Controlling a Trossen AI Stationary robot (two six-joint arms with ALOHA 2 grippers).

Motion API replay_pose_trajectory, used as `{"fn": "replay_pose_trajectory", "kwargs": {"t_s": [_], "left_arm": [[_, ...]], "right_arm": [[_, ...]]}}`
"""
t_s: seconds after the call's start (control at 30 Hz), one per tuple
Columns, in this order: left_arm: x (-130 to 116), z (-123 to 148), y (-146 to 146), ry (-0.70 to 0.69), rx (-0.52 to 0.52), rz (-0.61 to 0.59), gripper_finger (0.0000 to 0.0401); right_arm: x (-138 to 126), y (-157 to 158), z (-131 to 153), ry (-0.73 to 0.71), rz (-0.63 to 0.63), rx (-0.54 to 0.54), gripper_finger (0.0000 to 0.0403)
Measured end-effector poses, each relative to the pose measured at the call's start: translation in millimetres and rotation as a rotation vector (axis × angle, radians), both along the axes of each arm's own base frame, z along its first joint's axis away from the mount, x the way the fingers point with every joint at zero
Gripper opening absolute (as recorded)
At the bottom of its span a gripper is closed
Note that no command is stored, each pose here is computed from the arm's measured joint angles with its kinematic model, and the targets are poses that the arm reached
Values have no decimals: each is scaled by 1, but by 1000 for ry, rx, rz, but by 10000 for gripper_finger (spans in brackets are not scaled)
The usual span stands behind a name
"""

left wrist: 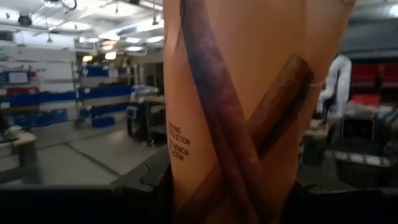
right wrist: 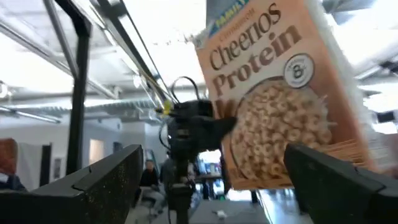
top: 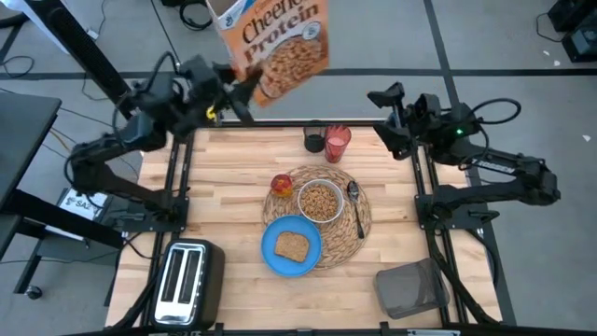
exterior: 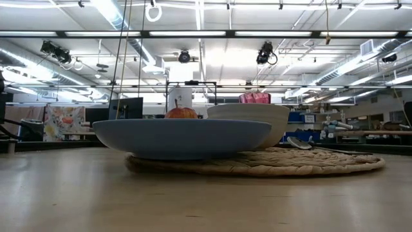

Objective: Arrange a breakfast setting
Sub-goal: Pour the brown cereal from the orange cereal box into the white bowl

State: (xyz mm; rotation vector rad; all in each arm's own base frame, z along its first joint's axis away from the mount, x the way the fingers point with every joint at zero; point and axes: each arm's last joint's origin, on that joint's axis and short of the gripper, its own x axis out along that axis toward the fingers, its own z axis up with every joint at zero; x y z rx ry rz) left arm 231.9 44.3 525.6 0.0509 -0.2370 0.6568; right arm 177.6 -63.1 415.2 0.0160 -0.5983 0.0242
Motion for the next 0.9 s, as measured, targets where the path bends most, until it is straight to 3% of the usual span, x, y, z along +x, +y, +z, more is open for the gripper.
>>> {"fn": "replay_pose_trajectory", "kwargs": {"t_s": [0.2,0.37,0.57,0.7,0.9], "left_arm": [[-38,5,-4,51,-15,33,175],[-53,-9,-4,67,-44,88,174],[-77,-44,-7,61,-102,104,174],[-89,-74,-7,72,-148,176,174],[-95,-122,-7,102,-206,203,174]], "right_arm": [[-12,3,5,-18,-62,6,394],[-16,2,5,-17,-119,29,394],[-19,2,6,-24,-163,54,394],[-20,2,6,-25,-196,45,394],[-21,-2,6,-31,-338,22,387]]}}
